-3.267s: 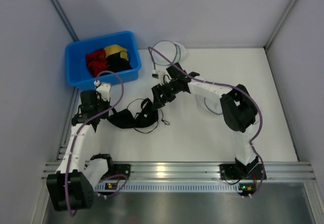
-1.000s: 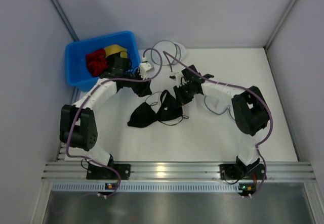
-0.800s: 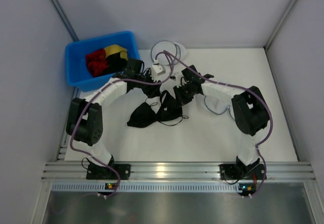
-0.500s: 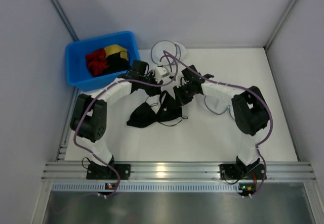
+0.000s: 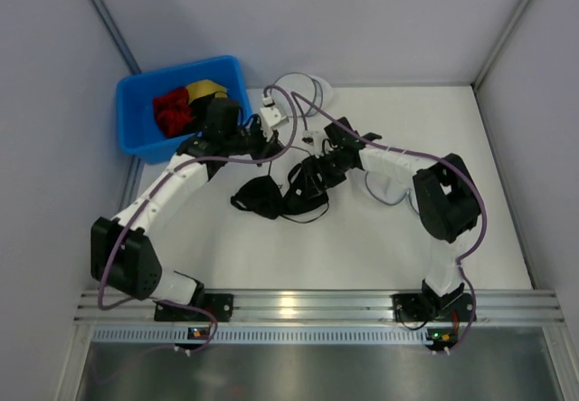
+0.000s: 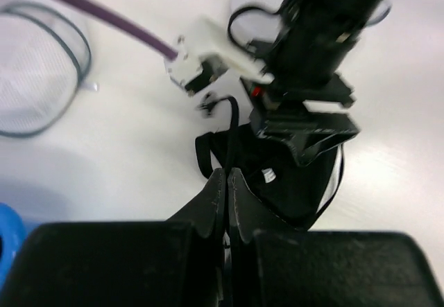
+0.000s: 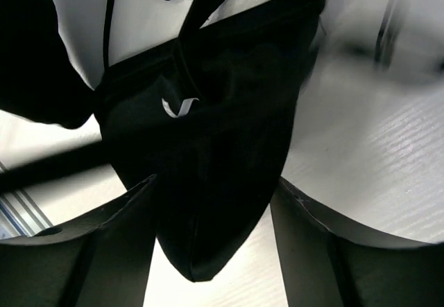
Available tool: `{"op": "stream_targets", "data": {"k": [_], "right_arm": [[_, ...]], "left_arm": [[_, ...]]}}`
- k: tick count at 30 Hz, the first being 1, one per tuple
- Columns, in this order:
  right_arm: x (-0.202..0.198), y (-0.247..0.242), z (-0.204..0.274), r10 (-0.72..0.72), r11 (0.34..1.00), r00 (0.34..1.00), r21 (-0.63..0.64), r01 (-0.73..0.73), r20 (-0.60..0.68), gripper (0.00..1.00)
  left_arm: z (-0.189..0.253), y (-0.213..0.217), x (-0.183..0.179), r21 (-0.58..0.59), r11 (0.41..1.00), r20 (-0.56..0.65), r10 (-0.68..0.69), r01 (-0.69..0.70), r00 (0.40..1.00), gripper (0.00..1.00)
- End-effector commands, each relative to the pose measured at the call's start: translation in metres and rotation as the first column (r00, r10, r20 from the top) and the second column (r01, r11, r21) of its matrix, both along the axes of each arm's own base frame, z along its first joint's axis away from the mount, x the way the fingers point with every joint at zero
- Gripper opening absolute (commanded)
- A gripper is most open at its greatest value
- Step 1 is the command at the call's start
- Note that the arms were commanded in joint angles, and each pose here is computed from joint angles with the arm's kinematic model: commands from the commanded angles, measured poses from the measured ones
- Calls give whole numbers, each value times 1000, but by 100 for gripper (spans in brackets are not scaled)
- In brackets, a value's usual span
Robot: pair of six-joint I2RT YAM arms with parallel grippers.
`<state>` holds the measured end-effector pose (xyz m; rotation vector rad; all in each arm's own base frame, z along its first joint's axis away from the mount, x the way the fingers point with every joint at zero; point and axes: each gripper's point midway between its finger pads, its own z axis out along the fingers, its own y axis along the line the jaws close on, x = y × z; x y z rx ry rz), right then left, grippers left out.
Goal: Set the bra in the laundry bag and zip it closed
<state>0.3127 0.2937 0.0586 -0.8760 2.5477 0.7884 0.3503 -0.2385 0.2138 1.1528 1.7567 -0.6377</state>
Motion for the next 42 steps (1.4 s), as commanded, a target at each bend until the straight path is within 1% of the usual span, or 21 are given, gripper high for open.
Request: {"op": "stream_targets", "data": {"k": [1, 4, 6, 10, 11, 15, 16, 18, 20, 22, 26, 27, 28, 30, 31, 33, 36, 37, 38, 40, 42], "right_arm": [[6, 3, 7, 4, 1000, 1000, 11, -4, 19, 65], [10, -1, 16, -6, 1000, 999, 22, 5, 33, 67], [14, -5, 24, -9, 999, 999, 42, 8, 41, 68], [15, -17, 42, 19, 998, 997, 59, -23, 78, 69], [12, -22, 41, 32, 998, 997, 44, -35, 75, 69], [8, -36, 41, 41, 999, 995, 17, -42, 92, 65], [9, -38, 42, 39, 999, 994, 13, -41, 97, 64], [8, -40, 39, 36, 999, 995, 5, -36, 93, 63], [11, -39, 36, 28, 1000, 996, 5, -28, 87, 60], [16, -37, 32, 8, 1000, 997, 14, -9, 83, 57], [24, -32, 31, -2, 999, 998, 40, -1, 68, 54], [25, -30, 32, -3, 999, 998, 49, 0, 65, 55], [25, -27, 31, -9, 998, 998, 62, 6, 54, 56], [23, -21, 33, -2, 995, 999, 95, -1, 37, 57], [23, -19, 30, -7, 995, 1000, 102, 4, 21, 58], [23, -16, 27, -4, 993, 1000, 115, 4, -2, 58], [25, -12, 24, -5, 993, 1000, 121, 8, -18, 52], [26, -13, 19, -7, 993, 1000, 116, 10, -28, 48], [26, -12, 18, -5, 993, 1000, 117, 9, -30, 46], [27, -10, 13, -4, 993, 999, 117, 8, -36, 41], [27, -10, 9, -1, 993, 999, 118, 6, -46, 38]], "left_arm": [[39, -5, -28, -108, 992, 38, -54, 58, 998, 0], [37, -6, -42, -124, 988, 29, -91, 94, 995, 0], [29, -7, -54, -133, 981, 15, -143, 143, 990, 0], [2, -5, -67, -114, 978, -32, -178, 173, 984, 0], [-4, -4, -67, -106, 980, -40, -176, 171, 984, 0], [-30, 2, -51, -47, 996, -112, -78, 74, 991, 0], [-37, 5, -41, -23, 999, -133, -30, 27, 991, 0], [-40, 4, -31, -8, 1000, -143, 19, -20, 990, 0], [-47, 2, -21, 11, 998, -166, 57, -56, 984, 0], [-54, -2, -20, 22, 999, -174, 45, -41, 984, 0], [-78, -5, -19, 83, 996, -186, 44, -29, 982, 0], [-81, -5, -19, 88, 996, -194, 44, -27, 980, 2], [-88, -5, -18, 99, 995, -204, 50, -30, 978, 10], [-95, -5, -18, 115, 992, -218, 66, -41, 974, 20], [-100, -6, -16, 124, 991, -235, 82, -54, 969, 28], [-105, -4, -9, 147, 985, -244, 129, -95, 961, 34], [-97, 1, -1, 145, 976, -238, 192, -161, 952, 42], [-89, 4, 0, 136, 974, -228, 211, -183, 951, 46], [-83, 8, 3, 124, 972, -223, 223, -199, 949, 51], [-68, 19, 8, 98, 967, -207, 251, -236, 945, 55], [-58, 28, 11, 85, 964, -192, 265, -253, 945, 60]]}}
